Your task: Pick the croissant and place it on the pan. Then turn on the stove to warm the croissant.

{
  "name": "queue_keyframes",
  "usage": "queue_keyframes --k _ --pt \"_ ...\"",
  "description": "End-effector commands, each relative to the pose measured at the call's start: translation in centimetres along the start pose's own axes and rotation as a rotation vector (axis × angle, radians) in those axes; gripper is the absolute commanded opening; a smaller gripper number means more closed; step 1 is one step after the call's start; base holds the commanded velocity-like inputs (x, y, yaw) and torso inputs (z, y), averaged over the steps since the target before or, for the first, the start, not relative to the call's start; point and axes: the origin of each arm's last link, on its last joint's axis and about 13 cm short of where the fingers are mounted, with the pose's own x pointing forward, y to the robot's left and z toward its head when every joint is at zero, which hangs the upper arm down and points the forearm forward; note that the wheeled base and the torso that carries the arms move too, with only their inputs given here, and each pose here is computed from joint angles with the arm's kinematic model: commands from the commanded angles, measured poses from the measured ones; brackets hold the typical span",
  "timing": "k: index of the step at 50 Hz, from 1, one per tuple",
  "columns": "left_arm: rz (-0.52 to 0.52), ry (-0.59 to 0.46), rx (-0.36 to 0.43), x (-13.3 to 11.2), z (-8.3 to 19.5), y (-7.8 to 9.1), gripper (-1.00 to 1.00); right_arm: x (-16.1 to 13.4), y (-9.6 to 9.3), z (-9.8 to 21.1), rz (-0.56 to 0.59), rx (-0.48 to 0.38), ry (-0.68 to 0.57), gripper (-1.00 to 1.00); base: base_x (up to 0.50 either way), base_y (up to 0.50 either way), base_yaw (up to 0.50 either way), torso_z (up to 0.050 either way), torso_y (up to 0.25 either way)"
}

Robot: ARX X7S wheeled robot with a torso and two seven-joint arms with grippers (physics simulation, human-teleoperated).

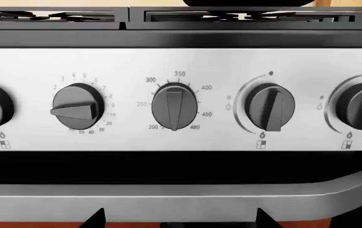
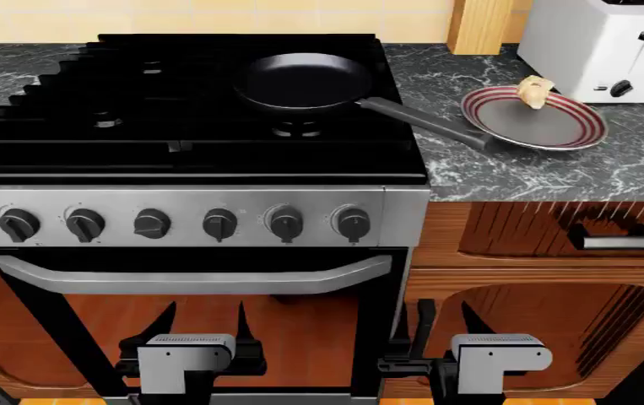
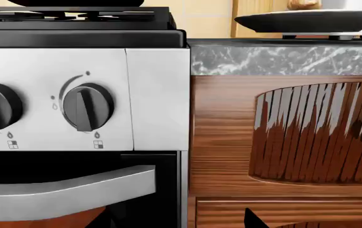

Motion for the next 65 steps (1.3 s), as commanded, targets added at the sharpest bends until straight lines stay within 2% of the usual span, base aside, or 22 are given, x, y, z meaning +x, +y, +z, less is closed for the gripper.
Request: queue_keyframes --k 1,11,16,51,65 --pt "0.010 -0.013 0.002 0.00 0.11 0.07 1.00 -0.06 0.07 -0.03 0.011 -0.002 -0.005 1.00 0.00 0.00 0.00 0.000 0.000" --pt "0.015 -0.044 0.012 -0.10 0.21 0.22 1.00 -0.13 0.14 -0.47 0.041 0.007 0.019 1.00 0.00 0.00 0.00 0.000 0.000" --pt "-0.014 -0.067 0.015 -0.23 0.19 0.44 1.00 -0.15 0.12 -0.51 0.047 -0.001 0.023 1.00 0.00 0.00 0.00 0.006 0.000" --pt "-0.022 -0.032 0.017 -0.25 -0.06 0.65 1.00 -0.14 -0.03 -0.25 0.050 0.032 0.018 1.00 0.00 0.00 0.00 0.050 0.000" --pt "-0.017 0.011 0.014 -0.11 -0.29 0.46 1.00 -0.10 -0.10 -0.21 0.048 0.054 0.024 1.00 -0.08 -0.45 0.00 0.002 0.000"
